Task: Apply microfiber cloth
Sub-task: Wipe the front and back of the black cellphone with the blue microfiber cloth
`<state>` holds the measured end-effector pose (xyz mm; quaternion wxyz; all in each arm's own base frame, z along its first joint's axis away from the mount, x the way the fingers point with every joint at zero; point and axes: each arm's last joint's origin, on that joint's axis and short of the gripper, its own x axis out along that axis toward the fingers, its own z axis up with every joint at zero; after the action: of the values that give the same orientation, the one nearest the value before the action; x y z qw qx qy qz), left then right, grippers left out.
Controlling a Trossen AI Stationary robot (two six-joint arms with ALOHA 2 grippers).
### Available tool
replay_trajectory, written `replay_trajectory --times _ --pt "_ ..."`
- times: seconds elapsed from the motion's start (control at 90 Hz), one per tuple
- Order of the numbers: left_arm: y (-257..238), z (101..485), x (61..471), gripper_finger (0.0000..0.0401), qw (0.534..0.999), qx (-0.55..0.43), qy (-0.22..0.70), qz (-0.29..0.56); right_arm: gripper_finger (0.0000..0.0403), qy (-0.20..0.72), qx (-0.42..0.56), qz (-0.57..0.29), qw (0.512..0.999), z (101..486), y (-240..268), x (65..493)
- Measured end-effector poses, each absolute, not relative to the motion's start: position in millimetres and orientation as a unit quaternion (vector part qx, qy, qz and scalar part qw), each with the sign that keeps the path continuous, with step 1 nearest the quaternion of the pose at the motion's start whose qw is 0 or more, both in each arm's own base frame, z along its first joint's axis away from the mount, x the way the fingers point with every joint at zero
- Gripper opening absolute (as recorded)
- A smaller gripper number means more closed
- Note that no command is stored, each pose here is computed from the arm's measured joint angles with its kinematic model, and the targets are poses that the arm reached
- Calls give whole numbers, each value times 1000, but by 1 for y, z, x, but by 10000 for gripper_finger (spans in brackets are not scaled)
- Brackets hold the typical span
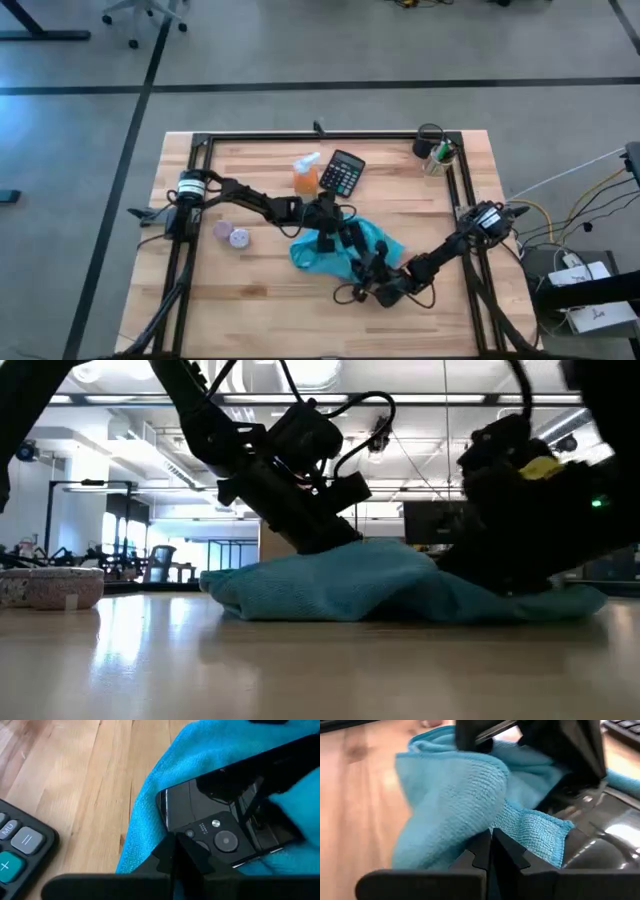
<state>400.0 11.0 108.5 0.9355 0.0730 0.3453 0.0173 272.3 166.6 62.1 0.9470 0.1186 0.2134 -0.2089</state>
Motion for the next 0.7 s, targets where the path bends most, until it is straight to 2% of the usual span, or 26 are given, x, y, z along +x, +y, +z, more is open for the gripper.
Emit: replay_trajectory --times 0.411,0.7 --pt "13 108 400 0 934 73 350 20 0 297 94 -210 927 75 184 227" --pt "13 108 399 0 934 73 350 22 0 306 70 -169 934 85 190 224"
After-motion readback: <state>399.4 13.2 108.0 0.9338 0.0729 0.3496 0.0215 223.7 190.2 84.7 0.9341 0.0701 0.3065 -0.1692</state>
